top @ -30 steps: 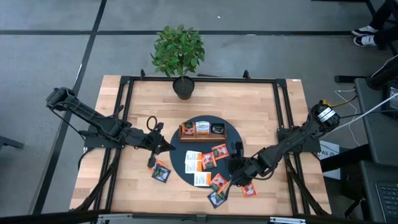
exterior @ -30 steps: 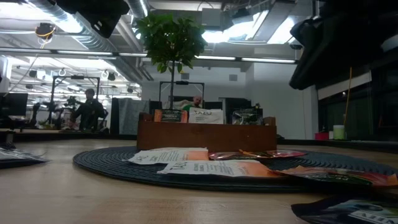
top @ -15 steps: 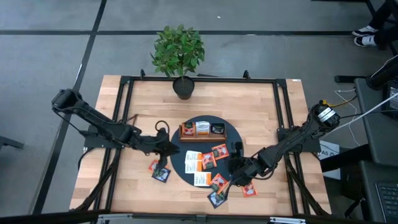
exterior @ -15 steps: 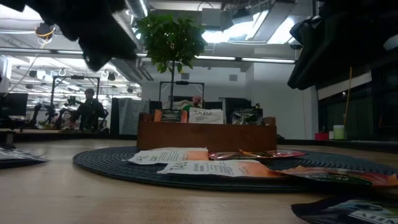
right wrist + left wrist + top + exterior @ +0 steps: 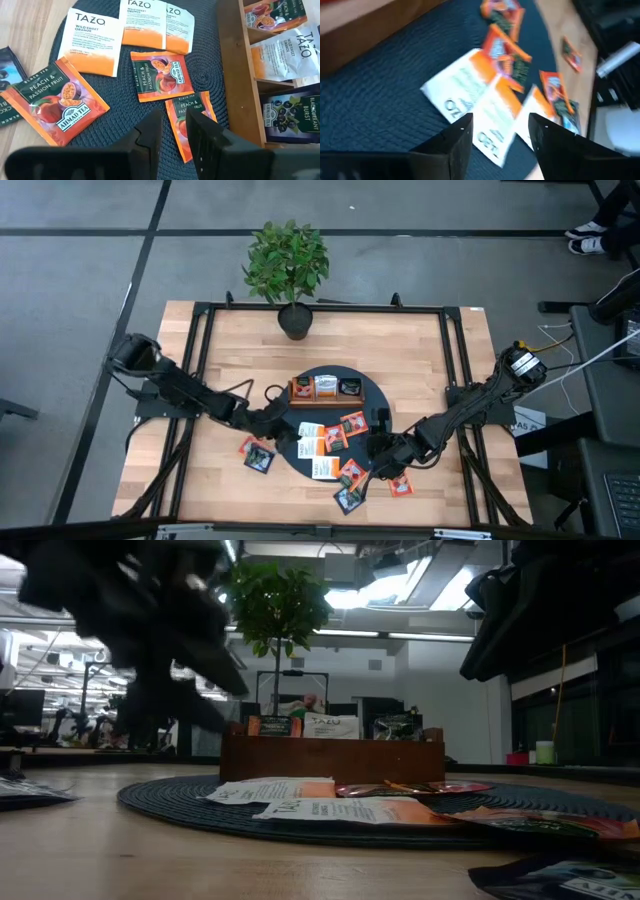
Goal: Pick & Place Tea
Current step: Put the white tea bag into the middle of the wooden organizer
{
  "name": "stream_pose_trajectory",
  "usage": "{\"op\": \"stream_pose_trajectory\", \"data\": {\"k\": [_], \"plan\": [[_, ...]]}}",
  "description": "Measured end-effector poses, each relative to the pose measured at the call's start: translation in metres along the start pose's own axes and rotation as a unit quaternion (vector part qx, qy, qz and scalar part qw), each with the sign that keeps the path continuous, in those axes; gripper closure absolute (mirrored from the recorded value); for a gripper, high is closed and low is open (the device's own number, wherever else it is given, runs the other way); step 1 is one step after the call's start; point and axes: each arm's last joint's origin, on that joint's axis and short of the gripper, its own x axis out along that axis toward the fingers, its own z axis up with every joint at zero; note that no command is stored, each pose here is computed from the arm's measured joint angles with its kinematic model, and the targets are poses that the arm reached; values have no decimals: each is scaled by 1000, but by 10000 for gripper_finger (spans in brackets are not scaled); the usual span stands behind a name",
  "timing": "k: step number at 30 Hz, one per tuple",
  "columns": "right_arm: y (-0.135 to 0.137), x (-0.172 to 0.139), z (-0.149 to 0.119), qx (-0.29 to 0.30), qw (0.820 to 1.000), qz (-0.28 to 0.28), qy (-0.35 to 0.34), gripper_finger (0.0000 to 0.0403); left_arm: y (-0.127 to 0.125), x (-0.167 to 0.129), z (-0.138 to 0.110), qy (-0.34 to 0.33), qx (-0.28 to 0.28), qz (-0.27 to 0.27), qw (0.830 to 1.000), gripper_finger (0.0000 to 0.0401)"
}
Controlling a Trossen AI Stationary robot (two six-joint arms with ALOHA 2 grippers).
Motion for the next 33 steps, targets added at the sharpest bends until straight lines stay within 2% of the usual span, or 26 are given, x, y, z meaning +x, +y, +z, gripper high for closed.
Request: {"op": "stream_pose_trajectory", "data": {"k": [5, 15, 22, 29, 33], "plan": [[0, 0, 0, -1, 1000, 0, 0, 311, 16, 19, 2, 25, -44, 21, 999, 209], [0, 0, 0, -2, 1000, 0, 0, 311, 28, 31, 8, 64, -64, 19, 996, 209], [0, 0, 0, -2, 1000, 0, 0, 311, 29, 33, 14, 72, -59, 7, 996, 209], [0, 0, 0, -2, 1000, 0, 0, 311, 22, 34, 17, 69, -19, -8, 997, 209], [0, 0, 0, -2, 1000, 0, 0, 311, 20, 34, 18, 68, -16, -10, 998, 209]]}}
